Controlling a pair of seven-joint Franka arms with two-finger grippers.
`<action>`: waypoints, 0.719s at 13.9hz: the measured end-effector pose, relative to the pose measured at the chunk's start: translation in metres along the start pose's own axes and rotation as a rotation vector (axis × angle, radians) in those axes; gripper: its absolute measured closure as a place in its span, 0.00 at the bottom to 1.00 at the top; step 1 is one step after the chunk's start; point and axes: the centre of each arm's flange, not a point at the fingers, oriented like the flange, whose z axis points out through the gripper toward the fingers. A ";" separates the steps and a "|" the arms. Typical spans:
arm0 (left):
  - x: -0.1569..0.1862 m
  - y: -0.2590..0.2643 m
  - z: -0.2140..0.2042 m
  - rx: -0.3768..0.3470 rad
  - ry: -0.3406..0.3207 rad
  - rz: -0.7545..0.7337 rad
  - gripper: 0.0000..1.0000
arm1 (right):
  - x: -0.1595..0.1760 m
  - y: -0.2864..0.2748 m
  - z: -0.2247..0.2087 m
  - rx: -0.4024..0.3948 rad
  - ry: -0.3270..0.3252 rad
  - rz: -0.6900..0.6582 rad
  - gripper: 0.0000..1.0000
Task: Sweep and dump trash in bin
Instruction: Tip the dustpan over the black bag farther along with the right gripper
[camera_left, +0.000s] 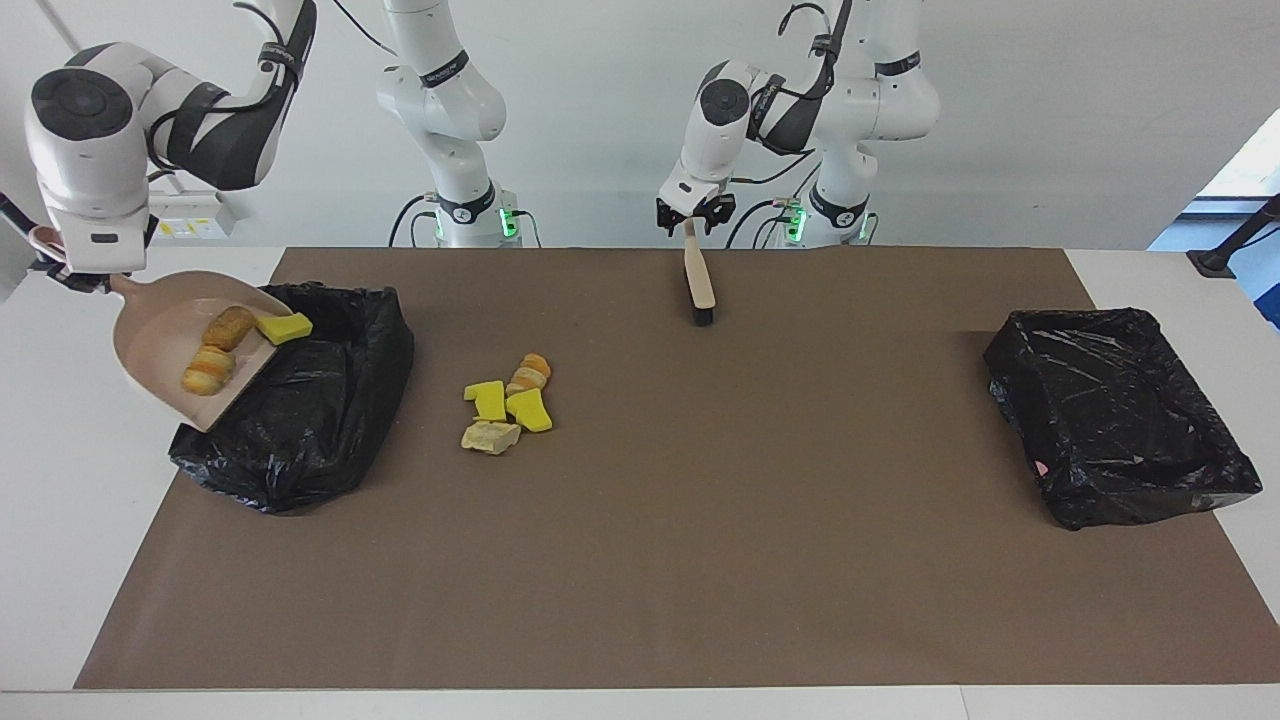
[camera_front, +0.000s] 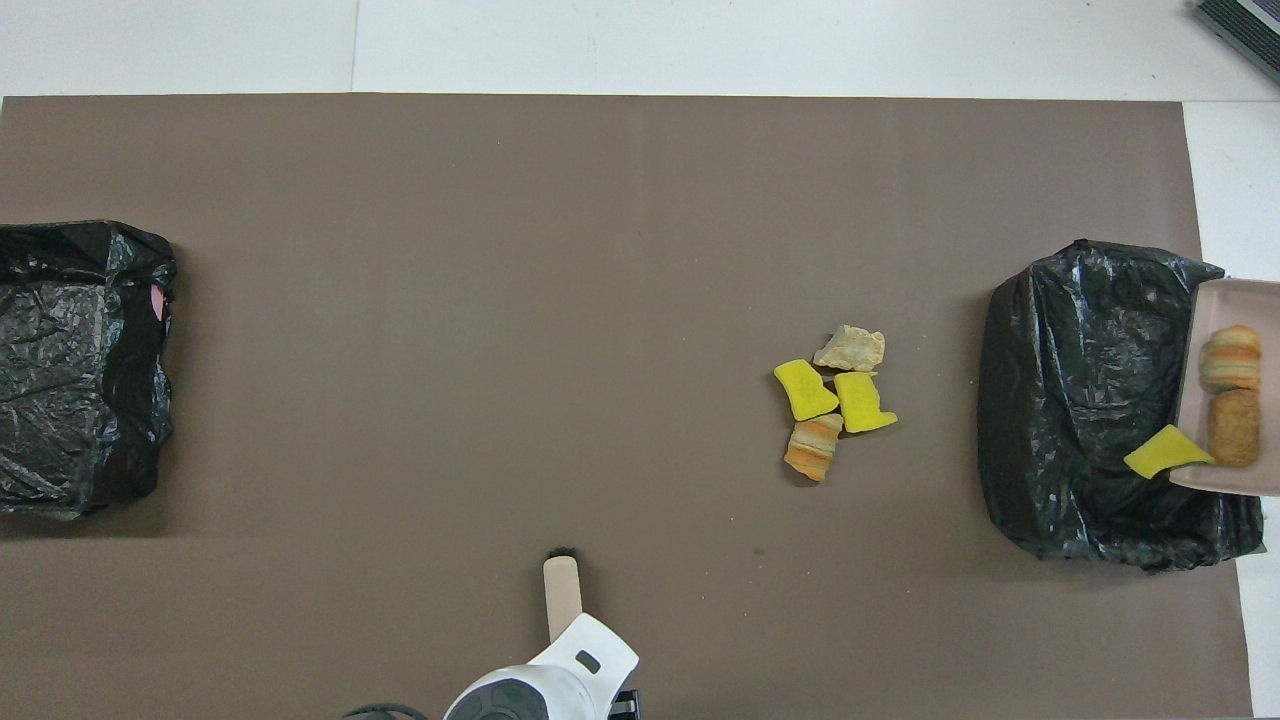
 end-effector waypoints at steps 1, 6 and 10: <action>0.010 0.001 -0.013 -0.012 0.019 0.006 0.16 | 0.005 0.003 0.002 -0.007 -0.024 -0.020 0.69; 0.093 -0.029 -0.116 -0.006 0.068 0.030 0.07 | 0.019 0.011 -0.014 -0.049 -0.065 -0.063 0.69; 0.161 -0.059 -0.192 0.045 0.130 0.057 0.00 | -0.021 0.010 -0.062 -0.106 -0.047 0.008 0.69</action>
